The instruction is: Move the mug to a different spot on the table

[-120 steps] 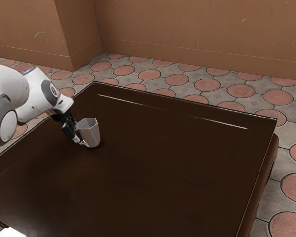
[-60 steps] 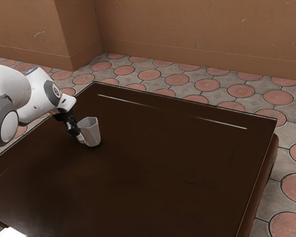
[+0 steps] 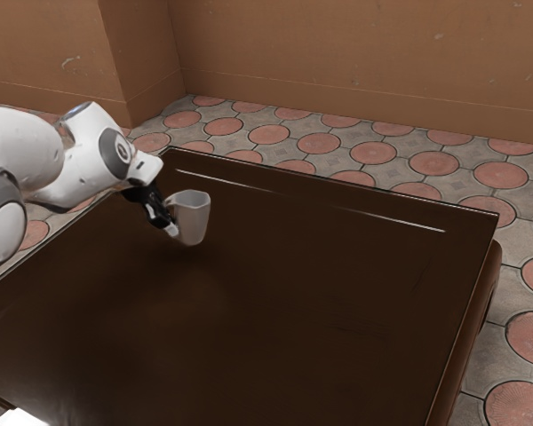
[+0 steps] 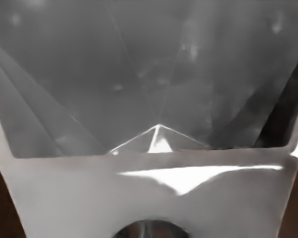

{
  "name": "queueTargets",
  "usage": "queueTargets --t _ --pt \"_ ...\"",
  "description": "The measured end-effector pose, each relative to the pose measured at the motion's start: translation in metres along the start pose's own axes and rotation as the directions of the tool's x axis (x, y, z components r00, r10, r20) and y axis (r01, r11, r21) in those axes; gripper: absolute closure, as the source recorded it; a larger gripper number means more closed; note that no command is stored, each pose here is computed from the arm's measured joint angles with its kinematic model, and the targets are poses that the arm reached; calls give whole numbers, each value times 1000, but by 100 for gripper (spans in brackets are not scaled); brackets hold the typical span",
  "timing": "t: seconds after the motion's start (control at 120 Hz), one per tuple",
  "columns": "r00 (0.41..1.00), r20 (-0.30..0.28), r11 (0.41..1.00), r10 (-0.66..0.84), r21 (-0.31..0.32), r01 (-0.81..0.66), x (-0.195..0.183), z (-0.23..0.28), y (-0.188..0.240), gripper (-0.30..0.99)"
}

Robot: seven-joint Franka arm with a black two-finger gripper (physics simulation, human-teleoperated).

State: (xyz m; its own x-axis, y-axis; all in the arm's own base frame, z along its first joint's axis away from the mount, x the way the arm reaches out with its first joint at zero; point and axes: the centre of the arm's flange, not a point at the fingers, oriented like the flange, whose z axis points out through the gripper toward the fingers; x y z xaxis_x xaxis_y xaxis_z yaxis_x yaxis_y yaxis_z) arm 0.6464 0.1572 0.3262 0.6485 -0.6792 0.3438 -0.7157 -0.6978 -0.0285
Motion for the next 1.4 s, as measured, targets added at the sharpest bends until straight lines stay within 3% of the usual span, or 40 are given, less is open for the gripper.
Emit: queueTargets --t 0.233,0.383,0.742,1.1,1.275,1.4 --pt "995 -29 989 95 -109 -98 64 47 76 75" --pt "994 -34 984 103 -144 -107 76 71 108 76" --pt "999 -33 988 -15 -153 9 28 65 155 77" --pt "995 -23 987 -94 -132 90 -2 64 170 77" --pt "994 -24 985 -105 -138 100 -4 64 170 40" --pt "994 -24 984 -106 -143 101 -4 64 170 22"
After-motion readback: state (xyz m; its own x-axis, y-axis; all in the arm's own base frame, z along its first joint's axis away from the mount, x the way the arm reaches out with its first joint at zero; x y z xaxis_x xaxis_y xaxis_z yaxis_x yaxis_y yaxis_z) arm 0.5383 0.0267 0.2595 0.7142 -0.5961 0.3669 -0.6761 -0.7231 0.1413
